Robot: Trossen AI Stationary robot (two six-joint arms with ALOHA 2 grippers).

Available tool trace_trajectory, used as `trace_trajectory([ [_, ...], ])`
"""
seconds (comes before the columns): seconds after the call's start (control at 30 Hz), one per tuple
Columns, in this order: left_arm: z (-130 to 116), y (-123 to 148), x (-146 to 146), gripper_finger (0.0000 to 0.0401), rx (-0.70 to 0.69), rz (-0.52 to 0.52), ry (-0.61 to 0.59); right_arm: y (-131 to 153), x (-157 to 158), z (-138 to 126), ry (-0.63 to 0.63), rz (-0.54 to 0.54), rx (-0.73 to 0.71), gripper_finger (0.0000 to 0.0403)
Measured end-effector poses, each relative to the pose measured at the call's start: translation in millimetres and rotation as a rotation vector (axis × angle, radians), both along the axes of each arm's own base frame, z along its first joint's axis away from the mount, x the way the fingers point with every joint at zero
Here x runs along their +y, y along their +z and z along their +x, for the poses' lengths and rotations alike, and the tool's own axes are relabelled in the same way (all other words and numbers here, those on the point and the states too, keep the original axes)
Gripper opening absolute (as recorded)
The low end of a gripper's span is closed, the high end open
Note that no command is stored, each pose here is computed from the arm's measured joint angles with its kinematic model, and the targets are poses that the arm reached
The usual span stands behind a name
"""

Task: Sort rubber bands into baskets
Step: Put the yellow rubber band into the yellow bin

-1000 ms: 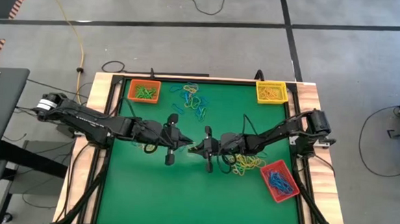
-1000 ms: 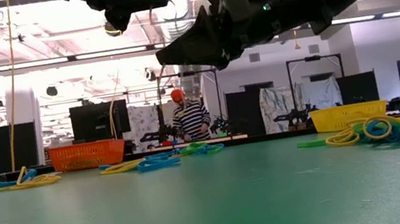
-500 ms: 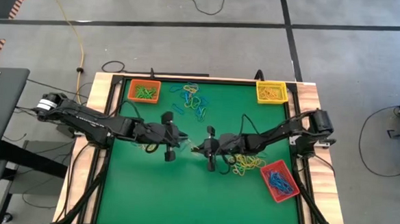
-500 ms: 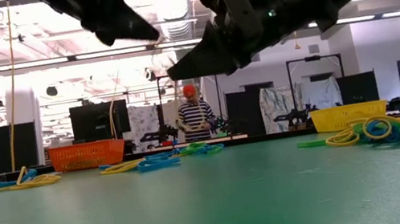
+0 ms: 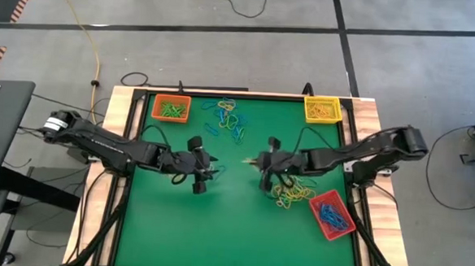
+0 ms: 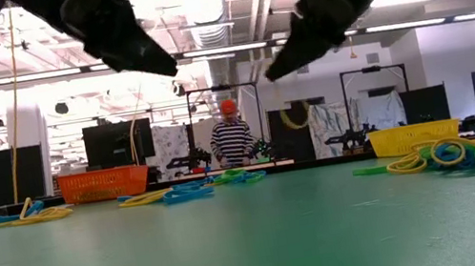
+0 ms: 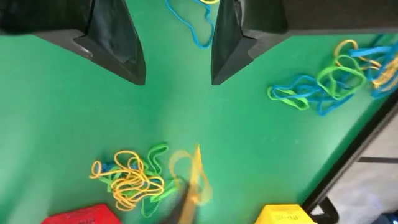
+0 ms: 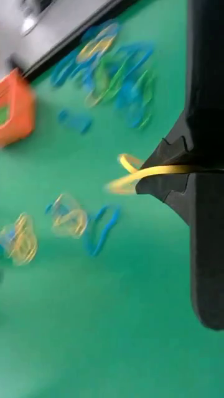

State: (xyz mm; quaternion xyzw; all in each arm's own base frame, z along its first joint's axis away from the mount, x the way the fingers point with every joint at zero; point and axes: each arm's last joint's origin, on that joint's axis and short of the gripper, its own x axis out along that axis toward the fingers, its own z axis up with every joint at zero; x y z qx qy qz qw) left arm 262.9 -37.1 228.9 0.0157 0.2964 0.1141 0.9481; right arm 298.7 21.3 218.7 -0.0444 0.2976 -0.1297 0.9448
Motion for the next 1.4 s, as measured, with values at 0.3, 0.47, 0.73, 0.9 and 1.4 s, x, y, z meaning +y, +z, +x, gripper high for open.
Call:
trace_trajectory([
  [0.3, -17.4, -41.5, -11.6, 0.0174, -0.18, -0.055, -0.05, 29.5, -52.5, -49.0, -0.245, 0.04, 0.098, 0.0013],
  [0.47, -32.7, -59.3, -13.6, 0.0174, -0.291, -0.091, -0.069, 45.5, -88.7, -77.1, -0.385, 0.024, 0.095, 0.0013],
  [0.73, -43.9, -70.4, -16.0, 0.0174, -0.32, -0.132, -0.069, 50.4, -151.1, -117.9, -0.655, 0.001, 0.134, 0.0013],
  [0.9, -44.3, -70.2, -17.9, 0.0174, -0.322, -0.134, -0.077, 42.1, -187.6, -141.8, -0.814, 0.037, 0.178, 0.0013],
  [1.4, -44.3, -70.1, -18.2, 0.0174, -0.324, -0.146, -0.073, -12.9, -248.9, -166.4, -0.955, 0.221, 0.355, 0.0019],
])
